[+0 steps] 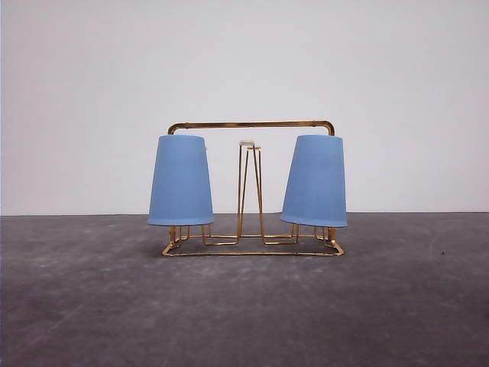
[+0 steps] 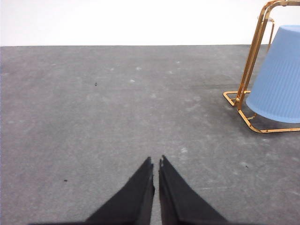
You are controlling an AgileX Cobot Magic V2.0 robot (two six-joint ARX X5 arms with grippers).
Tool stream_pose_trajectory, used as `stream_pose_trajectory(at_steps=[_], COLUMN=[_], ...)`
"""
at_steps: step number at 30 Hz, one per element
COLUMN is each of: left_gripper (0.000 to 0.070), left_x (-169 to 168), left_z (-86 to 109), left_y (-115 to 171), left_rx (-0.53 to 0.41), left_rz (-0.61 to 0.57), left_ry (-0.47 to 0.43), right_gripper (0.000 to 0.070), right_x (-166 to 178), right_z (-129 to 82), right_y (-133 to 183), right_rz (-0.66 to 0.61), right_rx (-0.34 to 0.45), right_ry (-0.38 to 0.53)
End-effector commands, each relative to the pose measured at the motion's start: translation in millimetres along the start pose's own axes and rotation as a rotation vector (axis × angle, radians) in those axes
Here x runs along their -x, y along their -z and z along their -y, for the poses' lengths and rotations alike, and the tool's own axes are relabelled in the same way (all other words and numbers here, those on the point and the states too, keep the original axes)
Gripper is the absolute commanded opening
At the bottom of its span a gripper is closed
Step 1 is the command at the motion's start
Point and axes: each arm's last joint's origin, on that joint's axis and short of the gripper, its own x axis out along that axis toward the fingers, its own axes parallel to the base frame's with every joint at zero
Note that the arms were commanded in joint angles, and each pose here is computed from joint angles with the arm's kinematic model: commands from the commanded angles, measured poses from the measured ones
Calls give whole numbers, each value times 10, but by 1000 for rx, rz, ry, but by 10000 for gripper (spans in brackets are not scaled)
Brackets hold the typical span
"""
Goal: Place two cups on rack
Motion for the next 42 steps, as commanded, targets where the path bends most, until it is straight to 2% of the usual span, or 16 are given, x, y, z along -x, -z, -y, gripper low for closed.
stream_pose_trajectory(at_steps=[1, 6, 42], left_gripper=[0, 0, 0], left_x=[-14, -14, -14], left_z=[-1, -1, -1], left_y=[52, 52, 52], left_rx=[6, 6, 6], left_rz=[-18, -18, -18], left_ry=[0, 0, 0], right_gripper=[32, 32, 32], right_x=[30, 83, 83], right_z=[17, 42, 41], right_y=[11, 5, 4], right_rz=[29, 60, 61], right_rx=[7, 3, -8], right_ry=[18, 52, 50])
